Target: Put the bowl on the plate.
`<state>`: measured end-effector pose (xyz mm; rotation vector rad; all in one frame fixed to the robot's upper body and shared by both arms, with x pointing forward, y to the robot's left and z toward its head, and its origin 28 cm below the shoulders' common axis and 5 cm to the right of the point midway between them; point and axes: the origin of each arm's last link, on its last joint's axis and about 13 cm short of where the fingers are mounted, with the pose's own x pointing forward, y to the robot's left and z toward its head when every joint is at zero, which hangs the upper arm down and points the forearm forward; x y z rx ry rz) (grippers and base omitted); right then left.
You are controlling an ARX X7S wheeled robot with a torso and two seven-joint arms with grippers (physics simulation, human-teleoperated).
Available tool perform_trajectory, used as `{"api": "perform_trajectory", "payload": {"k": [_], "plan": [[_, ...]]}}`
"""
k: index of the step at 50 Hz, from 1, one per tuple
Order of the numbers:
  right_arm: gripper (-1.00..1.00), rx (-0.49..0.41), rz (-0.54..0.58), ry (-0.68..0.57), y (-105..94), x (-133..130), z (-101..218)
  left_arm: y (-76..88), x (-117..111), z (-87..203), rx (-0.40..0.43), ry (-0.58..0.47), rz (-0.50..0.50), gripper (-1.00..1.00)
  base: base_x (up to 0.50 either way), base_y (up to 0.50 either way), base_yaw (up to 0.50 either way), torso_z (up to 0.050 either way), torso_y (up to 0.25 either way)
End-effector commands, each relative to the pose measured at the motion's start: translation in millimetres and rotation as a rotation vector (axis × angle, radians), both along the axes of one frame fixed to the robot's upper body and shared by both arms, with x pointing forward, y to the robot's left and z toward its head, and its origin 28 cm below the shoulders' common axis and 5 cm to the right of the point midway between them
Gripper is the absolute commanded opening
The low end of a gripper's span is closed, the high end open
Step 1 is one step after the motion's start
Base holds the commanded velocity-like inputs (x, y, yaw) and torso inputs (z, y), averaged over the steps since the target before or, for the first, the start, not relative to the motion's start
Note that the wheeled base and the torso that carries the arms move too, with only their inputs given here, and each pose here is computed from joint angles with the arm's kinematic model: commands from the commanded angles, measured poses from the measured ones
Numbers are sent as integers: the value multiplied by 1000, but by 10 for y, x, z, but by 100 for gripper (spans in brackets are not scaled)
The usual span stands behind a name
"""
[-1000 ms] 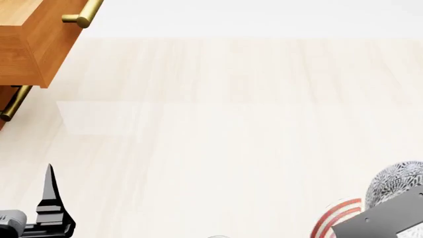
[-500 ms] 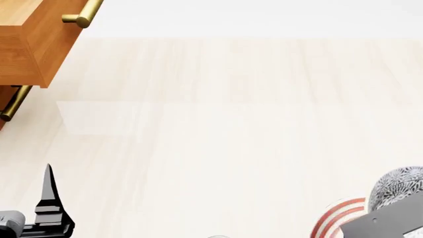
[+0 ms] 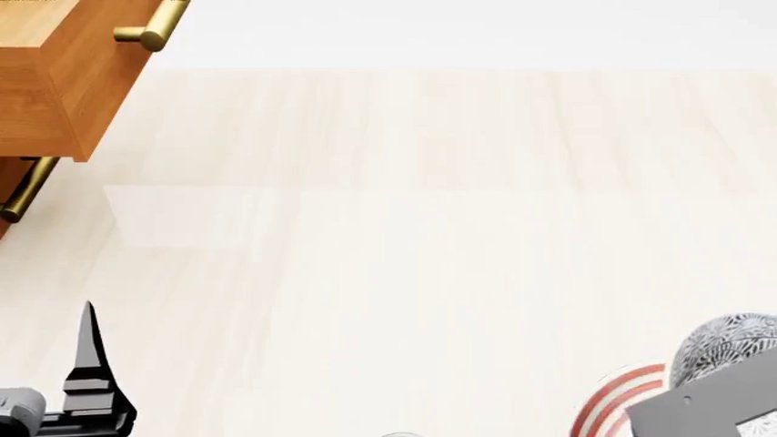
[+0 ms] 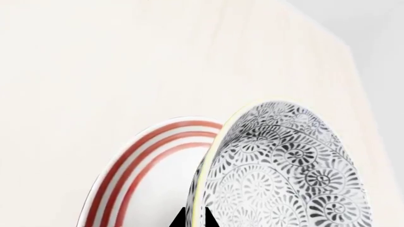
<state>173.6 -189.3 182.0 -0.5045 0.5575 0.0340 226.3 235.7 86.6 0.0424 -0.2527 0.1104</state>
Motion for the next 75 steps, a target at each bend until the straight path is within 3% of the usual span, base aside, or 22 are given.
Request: {"api": "perform_trajectory", "payload": {"k": [1,41,69,70,75], "plan": [[-100,2,0,-24,-10,92,-30,-3,4,-2,-1,1,-1,100,0,0,0,0,0],[-100,61,-10,41,-26,180,-362,2,-13,-4,2,1,2,100,0,0,0,0,0],[-100,66,-16,20,-34,113,-329,-13,-27,22,2,-4,-5,100,0,0,0,0,0],[100,68,-15,14,-31,105,-317,-14,-26,16,3,-3,-4,100,0,0,0,0,0],[100,77,-3,3,-25,80,-283,-16,-33,25,3,-5,-6,100,0,0,0,0,0]]}}
